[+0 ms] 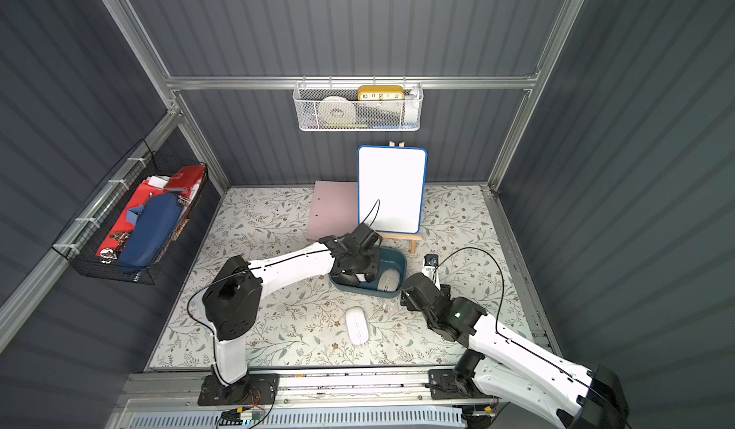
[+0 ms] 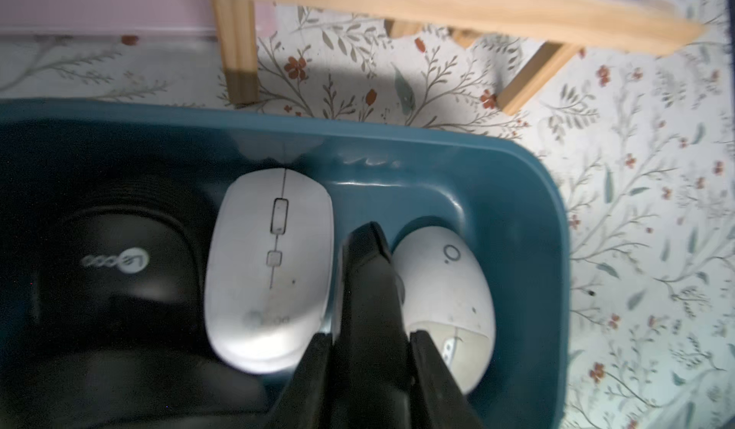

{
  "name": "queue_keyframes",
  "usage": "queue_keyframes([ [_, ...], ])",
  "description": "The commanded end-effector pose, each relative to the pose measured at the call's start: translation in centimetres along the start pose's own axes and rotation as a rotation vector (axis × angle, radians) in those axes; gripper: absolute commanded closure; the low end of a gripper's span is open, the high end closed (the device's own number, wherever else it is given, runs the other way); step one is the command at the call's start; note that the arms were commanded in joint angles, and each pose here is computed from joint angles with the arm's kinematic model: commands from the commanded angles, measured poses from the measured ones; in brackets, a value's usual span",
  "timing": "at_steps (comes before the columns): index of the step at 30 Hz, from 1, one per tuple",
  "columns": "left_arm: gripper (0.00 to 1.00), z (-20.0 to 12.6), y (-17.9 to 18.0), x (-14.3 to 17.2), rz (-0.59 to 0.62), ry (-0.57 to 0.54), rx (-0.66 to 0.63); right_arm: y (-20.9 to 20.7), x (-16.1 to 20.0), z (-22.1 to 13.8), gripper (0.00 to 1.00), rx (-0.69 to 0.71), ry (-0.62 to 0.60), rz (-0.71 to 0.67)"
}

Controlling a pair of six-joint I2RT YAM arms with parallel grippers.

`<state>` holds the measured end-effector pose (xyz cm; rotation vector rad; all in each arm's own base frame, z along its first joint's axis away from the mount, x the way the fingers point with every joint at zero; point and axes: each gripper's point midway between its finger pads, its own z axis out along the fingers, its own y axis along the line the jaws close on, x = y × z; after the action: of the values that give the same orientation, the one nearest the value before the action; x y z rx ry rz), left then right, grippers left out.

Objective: Take out the mouse from the storage box
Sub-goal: Pick up the mouse from the storage box, then place the mouse at the center of the board.

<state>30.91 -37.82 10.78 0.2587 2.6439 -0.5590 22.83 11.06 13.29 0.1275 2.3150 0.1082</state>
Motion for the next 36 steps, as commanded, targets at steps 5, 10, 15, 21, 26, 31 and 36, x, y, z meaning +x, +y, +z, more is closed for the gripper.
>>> queue_keyframes([
  [5,0.73,-7.0,-0.2,0.5,-0.058,-0.082,0.111,-0.1,0.2,0.2,0.13,0.003,0.005,0.002],
  [10,0.73,-10.1,2.0,3.5,-0.1,-0.078,0.139,0.3,0.1,0.5,0.13,-0.006,0.007,0.002],
  [15,0.71,-12.6,4.2,6.9,-0.206,-0.077,0.191,1.2,0.2,1.1,0.13,-0.019,0.025,-0.002],
  [21,0.7,-11.6,6.5,10.6,-0.274,0.003,0.171,2.1,0.4,1.6,0.13,-0.025,0.065,-0.019],
  [26,0.7,-10.1,7.4,12.1,-0.348,0.043,0.221,2.4,0.4,1.3,0.13,-0.036,0.081,-0.022],
  [31,0.69,-9.0,9.2,13.4,-0.402,0.06,0.218,2.3,0.3,1.0,0.13,-0.045,0.075,-0.006],
  [36,0.7,-7.6,10.7,14.1,-0.461,0.086,0.25,2.4,0.3,1.2,0.13,-0.053,0.068,-0.003],
])
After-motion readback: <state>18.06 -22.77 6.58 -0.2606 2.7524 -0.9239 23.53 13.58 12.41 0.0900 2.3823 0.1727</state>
